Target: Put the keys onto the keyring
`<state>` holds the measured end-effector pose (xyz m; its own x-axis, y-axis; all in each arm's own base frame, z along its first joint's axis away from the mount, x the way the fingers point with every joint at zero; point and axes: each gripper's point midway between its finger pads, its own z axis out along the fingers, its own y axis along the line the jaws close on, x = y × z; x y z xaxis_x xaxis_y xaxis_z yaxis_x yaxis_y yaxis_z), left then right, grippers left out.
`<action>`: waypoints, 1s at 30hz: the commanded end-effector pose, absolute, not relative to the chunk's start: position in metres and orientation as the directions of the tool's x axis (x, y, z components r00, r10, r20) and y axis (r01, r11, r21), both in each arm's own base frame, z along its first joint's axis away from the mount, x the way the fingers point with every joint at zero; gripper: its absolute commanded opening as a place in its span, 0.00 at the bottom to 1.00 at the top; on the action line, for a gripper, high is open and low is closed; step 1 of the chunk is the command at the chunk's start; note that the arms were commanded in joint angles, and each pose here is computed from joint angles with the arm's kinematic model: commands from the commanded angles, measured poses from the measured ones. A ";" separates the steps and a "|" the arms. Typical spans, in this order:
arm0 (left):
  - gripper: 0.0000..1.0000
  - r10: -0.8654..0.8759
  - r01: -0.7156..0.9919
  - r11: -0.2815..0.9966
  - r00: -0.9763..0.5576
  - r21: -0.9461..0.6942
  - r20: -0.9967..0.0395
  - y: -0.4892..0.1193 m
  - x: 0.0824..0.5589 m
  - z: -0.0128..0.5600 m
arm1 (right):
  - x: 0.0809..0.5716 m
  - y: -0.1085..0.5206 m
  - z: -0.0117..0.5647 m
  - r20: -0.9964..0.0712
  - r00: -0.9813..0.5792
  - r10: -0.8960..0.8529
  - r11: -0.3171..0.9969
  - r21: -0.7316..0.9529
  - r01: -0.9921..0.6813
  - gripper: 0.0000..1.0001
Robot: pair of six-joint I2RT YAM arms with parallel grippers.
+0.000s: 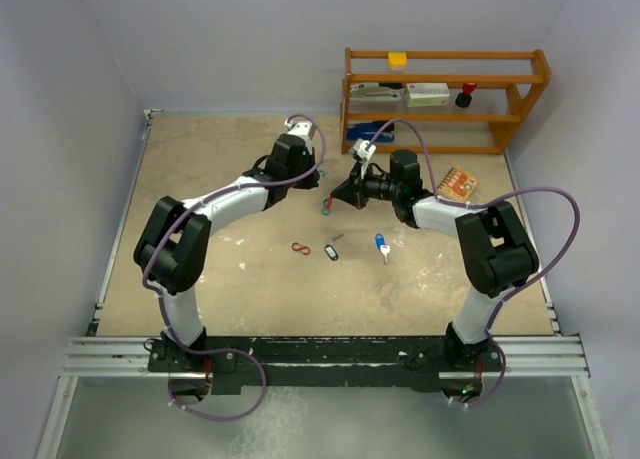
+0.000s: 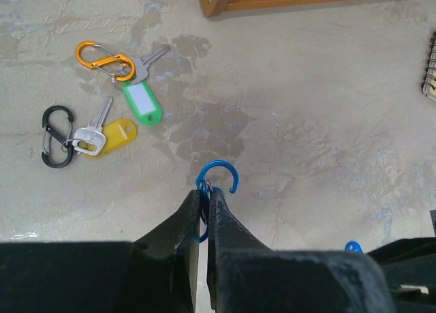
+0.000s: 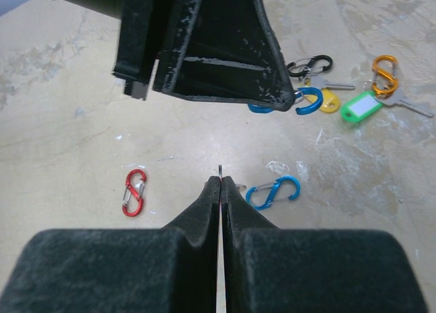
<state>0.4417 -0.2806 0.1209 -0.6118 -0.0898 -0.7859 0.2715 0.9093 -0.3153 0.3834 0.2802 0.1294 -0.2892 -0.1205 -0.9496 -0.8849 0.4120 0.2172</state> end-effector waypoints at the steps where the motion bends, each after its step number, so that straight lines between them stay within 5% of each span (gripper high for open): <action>1: 0.00 -0.078 0.335 0.884 -0.582 -0.326 -0.809 -0.300 0.445 0.145 | 0.398 0.278 0.158 -0.977 -0.181 -0.113 0.437 0.115 -0.892 0.00; 30: 0.00 0.020 0.399 0.871 -0.612 -0.286 -0.791 -0.320 0.426 0.140 | 0.408 0.277 0.153 -0.977 -0.177 -0.116 0.494 0.098 -0.864 0.00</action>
